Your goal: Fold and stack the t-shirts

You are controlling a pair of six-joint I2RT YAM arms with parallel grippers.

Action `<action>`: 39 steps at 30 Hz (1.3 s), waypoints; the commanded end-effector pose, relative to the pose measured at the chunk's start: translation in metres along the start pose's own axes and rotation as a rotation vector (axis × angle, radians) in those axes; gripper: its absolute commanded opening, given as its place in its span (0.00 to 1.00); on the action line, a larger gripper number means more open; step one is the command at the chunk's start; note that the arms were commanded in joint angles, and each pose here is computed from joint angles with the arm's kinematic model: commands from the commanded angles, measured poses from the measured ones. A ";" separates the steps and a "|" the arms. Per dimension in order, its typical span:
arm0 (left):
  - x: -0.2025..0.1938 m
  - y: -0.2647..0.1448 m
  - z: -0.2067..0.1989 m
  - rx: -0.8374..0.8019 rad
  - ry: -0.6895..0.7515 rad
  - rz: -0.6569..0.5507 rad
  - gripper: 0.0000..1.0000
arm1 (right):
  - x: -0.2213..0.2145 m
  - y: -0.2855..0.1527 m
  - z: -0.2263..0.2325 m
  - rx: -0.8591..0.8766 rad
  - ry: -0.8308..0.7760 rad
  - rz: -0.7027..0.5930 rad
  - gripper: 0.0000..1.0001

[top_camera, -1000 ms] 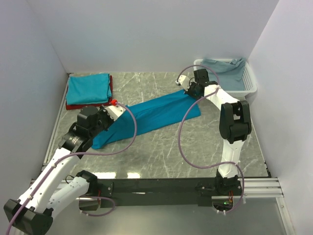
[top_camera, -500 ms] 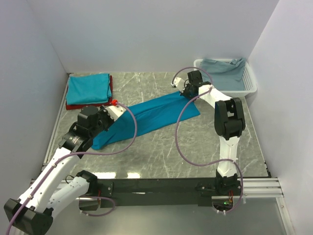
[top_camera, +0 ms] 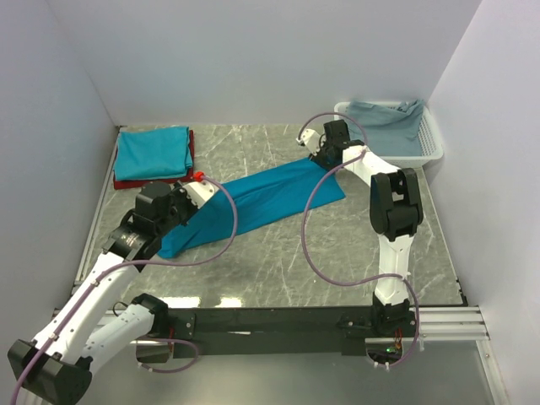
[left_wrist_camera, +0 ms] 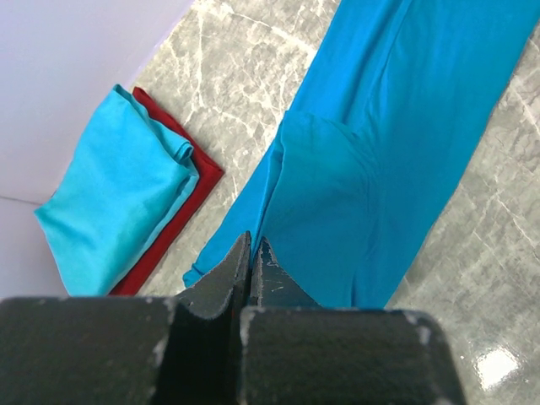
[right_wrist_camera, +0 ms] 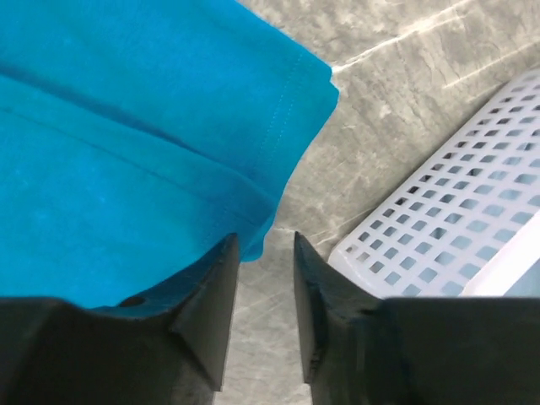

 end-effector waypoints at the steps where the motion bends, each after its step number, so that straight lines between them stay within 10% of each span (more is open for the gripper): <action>1: 0.015 -0.002 0.008 0.008 0.001 -0.044 0.00 | 0.030 -0.035 -0.021 -0.071 0.068 -0.119 0.41; 14: 0.020 0.008 0.013 0.004 0.027 -0.033 0.00 | 0.053 -0.117 0.058 0.338 0.125 -0.371 0.42; 39: -0.028 0.052 0.026 0.027 -0.070 0.142 0.00 | 0.047 -0.139 0.066 0.449 0.146 -0.475 0.43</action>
Point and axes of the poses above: each gripper's point midway between its finger pads, its own y axis out along the fingers, its own z axis along the line the jaws close on, x = y × z, the point moved 2 cm from there along -y, back along the fingers, and after that the axes turned 3 degrees about y, right-handed, at the moved point
